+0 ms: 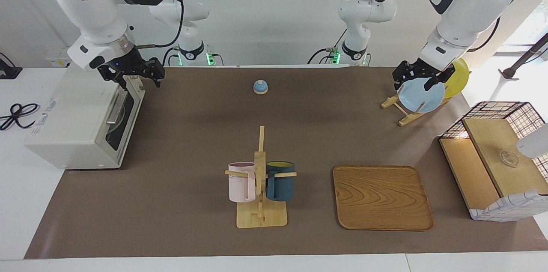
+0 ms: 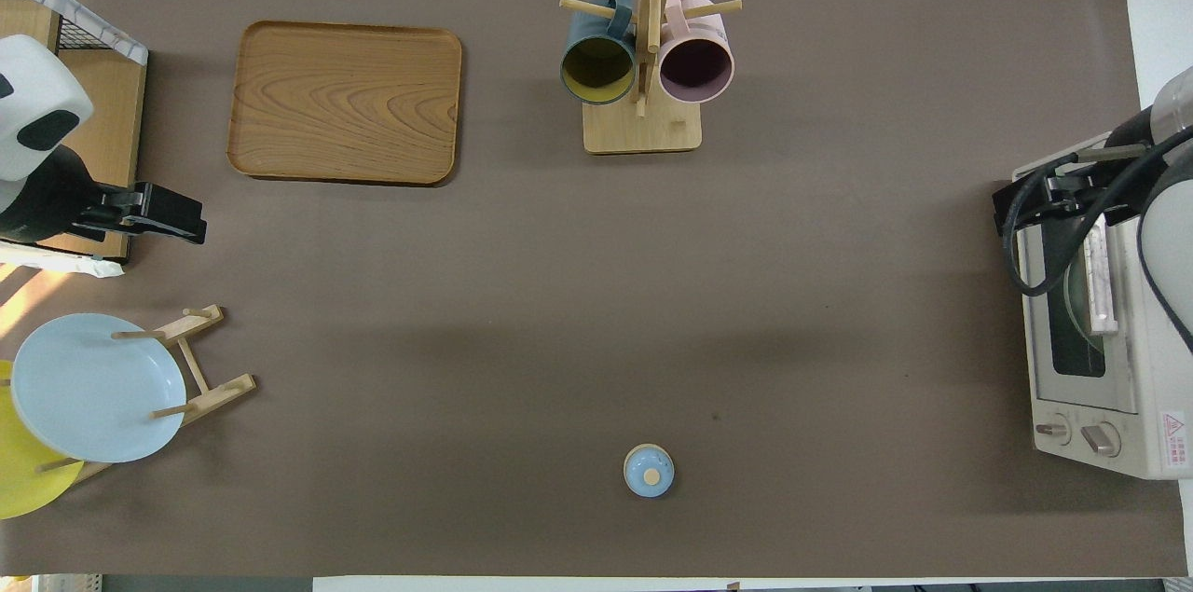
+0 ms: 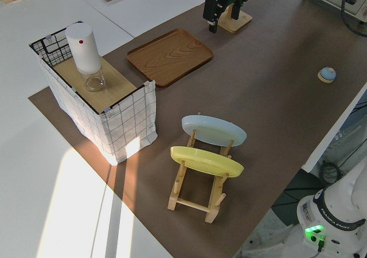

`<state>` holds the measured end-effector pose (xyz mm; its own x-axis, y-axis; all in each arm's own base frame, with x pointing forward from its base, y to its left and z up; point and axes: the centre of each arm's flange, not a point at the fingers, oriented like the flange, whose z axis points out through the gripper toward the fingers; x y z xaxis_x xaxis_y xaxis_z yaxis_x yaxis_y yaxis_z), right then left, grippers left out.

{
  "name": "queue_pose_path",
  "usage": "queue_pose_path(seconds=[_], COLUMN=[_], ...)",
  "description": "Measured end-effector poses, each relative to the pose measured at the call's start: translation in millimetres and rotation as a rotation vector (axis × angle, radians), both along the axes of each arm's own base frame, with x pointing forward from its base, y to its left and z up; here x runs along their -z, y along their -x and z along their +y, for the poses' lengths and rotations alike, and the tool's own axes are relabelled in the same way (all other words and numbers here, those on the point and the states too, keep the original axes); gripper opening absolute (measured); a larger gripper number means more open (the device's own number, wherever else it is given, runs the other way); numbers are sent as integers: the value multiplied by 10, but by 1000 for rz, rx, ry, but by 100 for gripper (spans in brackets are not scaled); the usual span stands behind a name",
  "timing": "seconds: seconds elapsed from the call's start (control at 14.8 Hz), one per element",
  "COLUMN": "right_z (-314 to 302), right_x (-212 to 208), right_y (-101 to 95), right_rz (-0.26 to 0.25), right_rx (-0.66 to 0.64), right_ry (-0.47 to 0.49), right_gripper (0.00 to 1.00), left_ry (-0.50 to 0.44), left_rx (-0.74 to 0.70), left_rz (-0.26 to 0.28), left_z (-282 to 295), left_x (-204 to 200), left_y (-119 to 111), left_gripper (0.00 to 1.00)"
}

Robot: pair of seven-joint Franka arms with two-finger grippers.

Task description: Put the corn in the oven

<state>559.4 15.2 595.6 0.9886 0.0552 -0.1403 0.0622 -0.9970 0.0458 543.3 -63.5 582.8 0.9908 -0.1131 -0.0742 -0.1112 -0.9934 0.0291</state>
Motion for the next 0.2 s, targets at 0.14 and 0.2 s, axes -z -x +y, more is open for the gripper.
queue_pose_path(seconds=[0.14, 0.2], right_z=[0, 0], right_x=[-5, -8], right_y=[2, 4], right_rz=[-1, -1], right_rx=[0, 0], right_ry=[0, 0], right_gripper=[100, 100], left_ry=[0, 0], left_rx=[0, 0], left_rz=[0, 0], left_z=[0, 0], left_x=[0, 0], left_y=[0, 0], left_gripper=[100, 100])
